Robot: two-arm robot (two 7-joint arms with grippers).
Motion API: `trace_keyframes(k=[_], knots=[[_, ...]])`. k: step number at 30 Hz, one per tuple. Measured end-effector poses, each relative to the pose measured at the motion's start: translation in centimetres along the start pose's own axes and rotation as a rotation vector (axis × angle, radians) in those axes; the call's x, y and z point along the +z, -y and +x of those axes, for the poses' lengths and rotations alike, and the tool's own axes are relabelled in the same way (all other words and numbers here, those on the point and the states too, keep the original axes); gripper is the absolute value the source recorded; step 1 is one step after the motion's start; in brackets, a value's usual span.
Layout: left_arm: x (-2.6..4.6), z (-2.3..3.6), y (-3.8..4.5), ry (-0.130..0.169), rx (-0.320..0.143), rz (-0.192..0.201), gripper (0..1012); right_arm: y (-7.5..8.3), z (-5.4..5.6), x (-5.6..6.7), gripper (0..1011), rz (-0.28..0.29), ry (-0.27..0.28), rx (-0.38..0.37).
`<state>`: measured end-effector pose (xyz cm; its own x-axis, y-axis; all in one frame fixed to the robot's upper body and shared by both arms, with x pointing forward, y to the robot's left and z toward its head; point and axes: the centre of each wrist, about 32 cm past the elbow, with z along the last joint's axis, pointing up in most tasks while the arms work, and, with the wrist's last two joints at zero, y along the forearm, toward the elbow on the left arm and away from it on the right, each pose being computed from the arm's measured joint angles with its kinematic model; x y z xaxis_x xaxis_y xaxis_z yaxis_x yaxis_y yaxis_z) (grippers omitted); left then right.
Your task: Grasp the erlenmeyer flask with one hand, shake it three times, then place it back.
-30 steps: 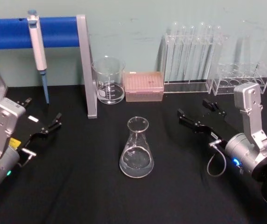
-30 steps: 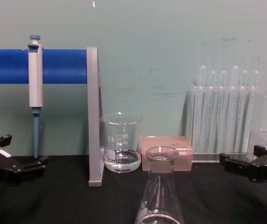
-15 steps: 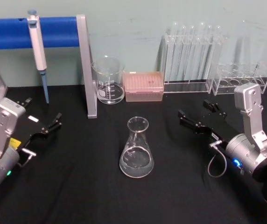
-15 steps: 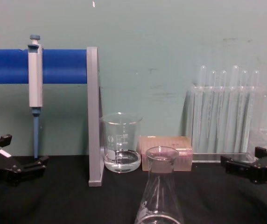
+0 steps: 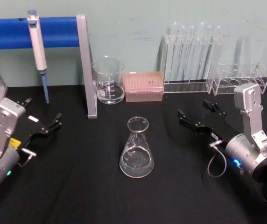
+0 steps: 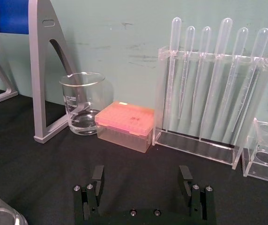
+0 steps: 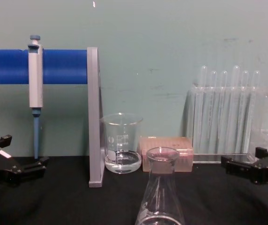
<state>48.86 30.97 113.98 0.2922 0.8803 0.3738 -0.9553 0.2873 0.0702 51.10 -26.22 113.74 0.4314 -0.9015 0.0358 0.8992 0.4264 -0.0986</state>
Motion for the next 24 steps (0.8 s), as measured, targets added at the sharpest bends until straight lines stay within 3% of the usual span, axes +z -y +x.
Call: trace_keyframes(k=[24], knots=[[0.00,0.00,0.00,0.000,0.000,0.000,1001,0.00,-0.01,-0.01,1000,0.001,-0.001,0.001]])
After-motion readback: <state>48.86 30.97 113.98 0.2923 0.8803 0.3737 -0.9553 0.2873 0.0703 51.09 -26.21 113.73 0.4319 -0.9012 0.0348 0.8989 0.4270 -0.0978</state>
